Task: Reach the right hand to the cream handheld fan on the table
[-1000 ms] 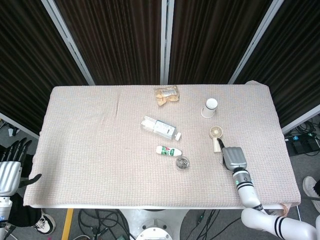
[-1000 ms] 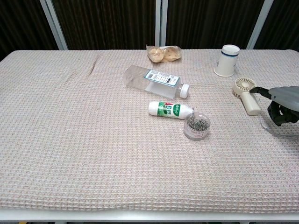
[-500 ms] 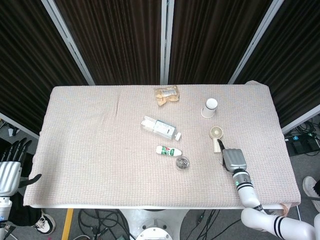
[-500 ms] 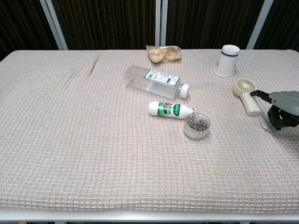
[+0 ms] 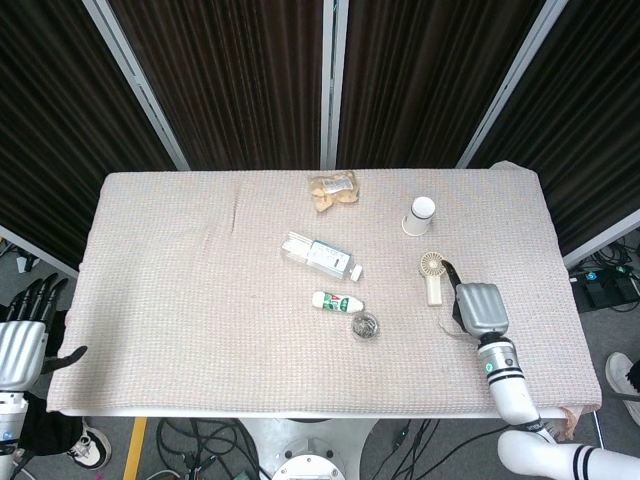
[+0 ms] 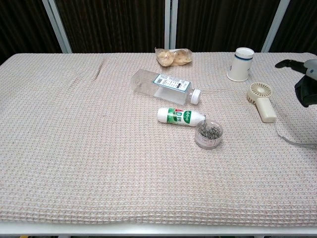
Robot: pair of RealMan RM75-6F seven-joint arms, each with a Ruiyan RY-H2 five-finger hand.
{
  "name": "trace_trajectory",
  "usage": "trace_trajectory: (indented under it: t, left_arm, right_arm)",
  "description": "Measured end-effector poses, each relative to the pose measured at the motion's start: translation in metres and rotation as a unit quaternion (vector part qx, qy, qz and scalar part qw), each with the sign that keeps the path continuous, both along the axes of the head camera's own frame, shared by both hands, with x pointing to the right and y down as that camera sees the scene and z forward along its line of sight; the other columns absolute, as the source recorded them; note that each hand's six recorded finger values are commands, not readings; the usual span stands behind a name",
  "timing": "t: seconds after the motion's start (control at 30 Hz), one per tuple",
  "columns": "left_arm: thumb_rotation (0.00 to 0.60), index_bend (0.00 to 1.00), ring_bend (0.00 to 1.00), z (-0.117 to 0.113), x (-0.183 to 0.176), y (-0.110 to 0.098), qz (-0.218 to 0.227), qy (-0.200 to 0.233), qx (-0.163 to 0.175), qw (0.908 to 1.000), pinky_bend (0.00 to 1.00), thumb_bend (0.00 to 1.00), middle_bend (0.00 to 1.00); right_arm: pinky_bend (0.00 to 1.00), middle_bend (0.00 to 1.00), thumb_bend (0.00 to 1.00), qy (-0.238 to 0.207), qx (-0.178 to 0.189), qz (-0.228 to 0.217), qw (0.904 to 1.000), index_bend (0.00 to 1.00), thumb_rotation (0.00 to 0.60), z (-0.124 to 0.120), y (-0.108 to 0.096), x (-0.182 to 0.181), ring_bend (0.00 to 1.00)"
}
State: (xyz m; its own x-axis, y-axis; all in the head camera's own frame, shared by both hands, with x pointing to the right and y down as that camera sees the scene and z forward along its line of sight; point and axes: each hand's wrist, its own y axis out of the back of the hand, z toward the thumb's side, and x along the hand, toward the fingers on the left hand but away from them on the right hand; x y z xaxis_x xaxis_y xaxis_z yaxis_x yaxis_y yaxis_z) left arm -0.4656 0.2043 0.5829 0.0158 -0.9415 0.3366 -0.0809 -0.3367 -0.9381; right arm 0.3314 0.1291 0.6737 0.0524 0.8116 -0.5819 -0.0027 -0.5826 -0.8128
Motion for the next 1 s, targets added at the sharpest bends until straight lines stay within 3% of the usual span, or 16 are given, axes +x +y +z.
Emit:
trace_trajectory:
  t: [0.17, 0.33, 0.4, 0.47, 0.5, 0.57, 0.63, 0.8, 1.0]
  left_arm:
    - [0.6, 0.04, 0.0, -0.001, 0.005, -0.002, 0.002, 0.001, 0.003, 1.0, 0.13, 0.03, 0.0]
    - [0.6, 0.04, 0.0, -0.005, 0.013, -0.003, 0.008, 0.002, 0.008, 0.9999, 0.13, 0.03, 0.0]
    - [0.6, 0.04, 0.0, -0.007, 0.015, -0.003, 0.011, 0.001, 0.01, 0.9999, 0.13, 0.03, 0.0]
    - [0.6, 0.04, 0.0, -0.01, 0.017, -0.003, 0.014, 0.0, 0.013, 0.9998, 0.13, 0.03, 0.0]
    - [0.6, 0.04, 0.0, -0.011, 0.017, -0.003, 0.014, 0.0, 0.014, 0.9998, 0.13, 0.03, 0.0]
    - [0.6, 0.04, 0.0, -0.014, 0.018, -0.003, 0.015, 0.0, 0.017, 0.9997, 0.13, 0.03, 0.0]
    - [0.6, 0.04, 0.0, -0.016, 0.018, -0.003, 0.015, 0.0, 0.02, 0.9997, 0.13, 0.03, 0.0]
    - [0.6, 0.04, 0.0, -0.017, 0.017, 0.0, 0.012, 0.003, 0.024, 0.9996, 0.13, 0.03, 0.0]
    - [0.6, 0.04, 0.0, -0.015, 0.017, 0.005, 0.01, 0.004, 0.025, 0.9996, 0.13, 0.03, 0.0]
  right_arm:
    - [0.76, 0.87, 1.0, -0.009, 0.089, -0.015, 0.9959, 0.0, 0.6, -0.037, 0.001, 0.012, 0.82]
    - [0.75, 0.84, 1.0, -0.028, 0.217, -0.023, 0.9754, 0.0, 0.6, -0.087, 0.013, 0.039, 0.78]
    - [0.68, 0.69, 0.86, -0.029, 0.26, -0.021, 0.9649, 0.0, 0.6, -0.104, 0.025, 0.06, 0.62]
    - [0.5, 0.37, 0.5, -0.022, 0.279, -0.019, 0.9598, 0.0, 0.6, -0.115, 0.041, 0.081, 0.3]
    - [0.42, 0.29, 0.41, -0.013, 0.281, -0.016, 0.9594, 0.0, 0.6, -0.121, 0.051, 0.095, 0.2]
    - [0.12, 0.07, 0.19, 0.005, 0.272, -0.011, 0.9621, 0.0, 0.6, -0.124, 0.062, 0.111, 0.02]
    - [0.0, 0.01, 0.11, 0.026, 0.245, -0.003, 0.9692, 0.0, 0.6, -0.123, 0.071, 0.121, 0.0]
    - [0.0, 0.0, 0.1, 0.066, 0.145, 0.035, 0.9866, 0.0, 0.6, -0.118, 0.102, 0.139, 0.0]
    - [0.0, 0.0, 0.1, 0.096, 0.119, 0.043, 0.9874, 0.0, 0.6, -0.126, 0.119, 0.148, 0.0]
